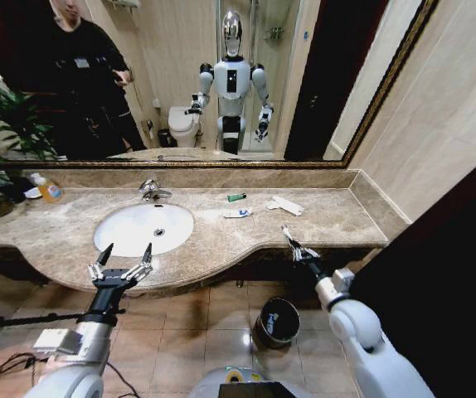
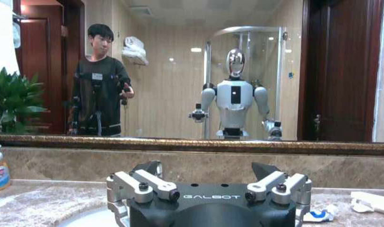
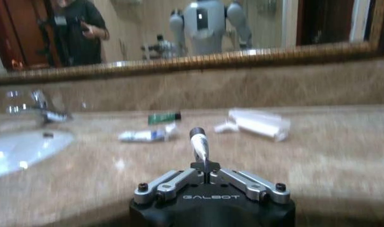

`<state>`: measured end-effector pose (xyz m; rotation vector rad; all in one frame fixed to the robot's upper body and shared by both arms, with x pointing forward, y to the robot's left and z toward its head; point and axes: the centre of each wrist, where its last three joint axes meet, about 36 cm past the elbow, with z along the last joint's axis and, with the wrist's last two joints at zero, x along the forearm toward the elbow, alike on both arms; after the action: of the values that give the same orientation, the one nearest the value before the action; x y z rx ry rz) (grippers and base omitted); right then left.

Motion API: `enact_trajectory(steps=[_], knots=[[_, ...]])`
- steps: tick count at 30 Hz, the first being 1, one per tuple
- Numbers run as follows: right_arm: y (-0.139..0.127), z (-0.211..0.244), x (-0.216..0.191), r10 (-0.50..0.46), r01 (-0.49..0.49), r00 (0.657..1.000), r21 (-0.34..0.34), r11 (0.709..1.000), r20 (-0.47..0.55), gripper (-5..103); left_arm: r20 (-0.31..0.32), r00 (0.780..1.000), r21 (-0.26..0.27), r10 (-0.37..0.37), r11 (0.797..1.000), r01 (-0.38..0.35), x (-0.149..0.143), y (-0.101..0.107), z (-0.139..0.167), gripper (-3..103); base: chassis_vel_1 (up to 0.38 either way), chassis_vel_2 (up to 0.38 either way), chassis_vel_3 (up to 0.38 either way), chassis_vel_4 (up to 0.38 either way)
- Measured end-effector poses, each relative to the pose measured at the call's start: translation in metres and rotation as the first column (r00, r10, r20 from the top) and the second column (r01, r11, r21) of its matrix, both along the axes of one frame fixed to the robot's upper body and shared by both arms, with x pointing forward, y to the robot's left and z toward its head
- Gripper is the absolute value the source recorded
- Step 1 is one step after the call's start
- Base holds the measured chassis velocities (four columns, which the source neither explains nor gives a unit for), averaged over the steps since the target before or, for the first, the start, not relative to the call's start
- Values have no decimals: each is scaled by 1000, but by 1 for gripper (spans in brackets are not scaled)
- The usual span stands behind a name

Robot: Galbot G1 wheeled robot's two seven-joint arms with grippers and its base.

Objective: Pick up the trash from the sink and place it in the trash bin.

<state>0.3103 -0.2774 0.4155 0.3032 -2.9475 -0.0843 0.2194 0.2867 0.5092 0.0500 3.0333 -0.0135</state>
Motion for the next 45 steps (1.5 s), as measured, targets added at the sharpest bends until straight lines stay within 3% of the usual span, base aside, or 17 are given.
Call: enact_trajectory(steps=[9,15,22,28,36,45], knots=[[-10,-78,-16,-32,27,994,-46,999,-101,0,0,1000,0,0,1000,0,0,0,0,100,0,0,0,0],[-10,-111,-19,-21,17,983,-24,1000,-181,0,0,1000,0,0,1000,0,0,0,0,100,0,0,0,0],[-7,-154,-20,-32,35,949,5,999,-313,0,0,1000,0,0,1000,0,0,0,0,100,0,0,0,0],[-10,-200,-19,-66,64,913,-18,998,-404,0,0,1000,0,0,1000,0,0,0,0,100,0,0,0,0],[-7,-243,-25,-92,93,884,-22,995,-458,0,0,1000,0,0,1000,0,0,0,0,100,0,0,0,0],[1,-276,-26,-101,109,878,-12,994,-468,0,0,1000,0,0,1000,0,0,0,0,100,0,0,0,0]])
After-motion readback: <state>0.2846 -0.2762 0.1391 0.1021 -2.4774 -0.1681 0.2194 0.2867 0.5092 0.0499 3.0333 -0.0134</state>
